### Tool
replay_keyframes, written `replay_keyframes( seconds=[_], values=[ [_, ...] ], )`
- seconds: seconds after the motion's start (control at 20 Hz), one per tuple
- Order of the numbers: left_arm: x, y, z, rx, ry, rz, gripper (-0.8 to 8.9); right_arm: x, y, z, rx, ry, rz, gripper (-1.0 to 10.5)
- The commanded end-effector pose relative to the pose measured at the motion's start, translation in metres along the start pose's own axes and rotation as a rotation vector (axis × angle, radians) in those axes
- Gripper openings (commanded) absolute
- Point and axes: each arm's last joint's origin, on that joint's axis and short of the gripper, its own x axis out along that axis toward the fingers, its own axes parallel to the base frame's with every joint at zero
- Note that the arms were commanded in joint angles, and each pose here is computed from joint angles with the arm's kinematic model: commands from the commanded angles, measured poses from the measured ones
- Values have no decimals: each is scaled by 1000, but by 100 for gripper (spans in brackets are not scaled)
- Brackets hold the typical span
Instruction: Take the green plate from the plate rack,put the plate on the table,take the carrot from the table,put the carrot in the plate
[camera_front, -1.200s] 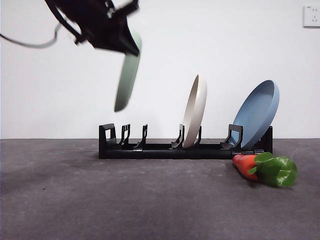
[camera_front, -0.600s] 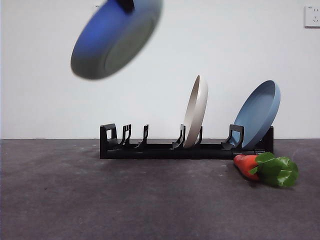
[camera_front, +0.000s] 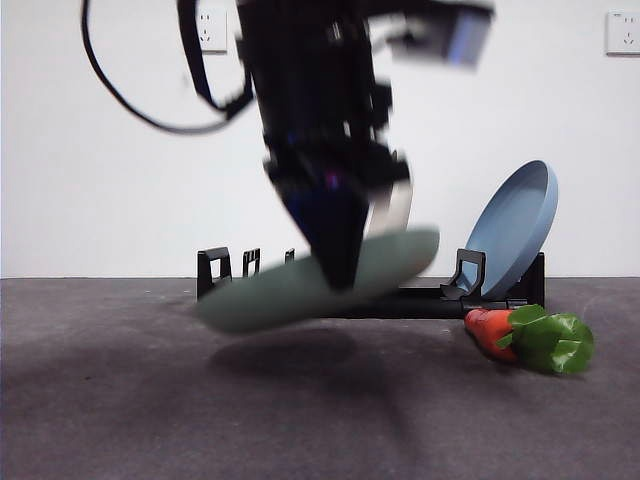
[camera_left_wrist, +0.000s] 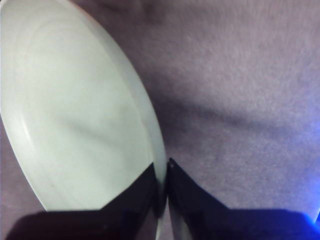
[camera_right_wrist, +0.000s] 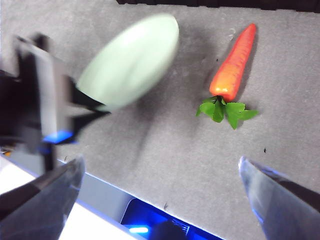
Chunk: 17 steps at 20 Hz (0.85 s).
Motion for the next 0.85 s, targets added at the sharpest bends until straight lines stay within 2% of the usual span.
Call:
replay_keyframes(
  seconds=[0.05,0.3,0.55,0.6,0.75,0.85],
  values=[
    [20,-7,1,30,46,-11,-5,0,1,1,-3,-6,2,690],
    [42,-16,4,37,60,-53,-6,0,0,1,-10,-7,1,690],
    [55,-25,1,6,93,-218,3,0,1,1,-10,-7,1,690],
    [56,-26,1,-11,91,-230,34,0,0,1,-10,-7,1,690],
    [56,-25,2,-49,78,-237,298,0,0,1,-10,-7,1,690],
    [57,-22,0,-55,88,-234,325,0,0,1,-10,-7,1,690]
  ],
)
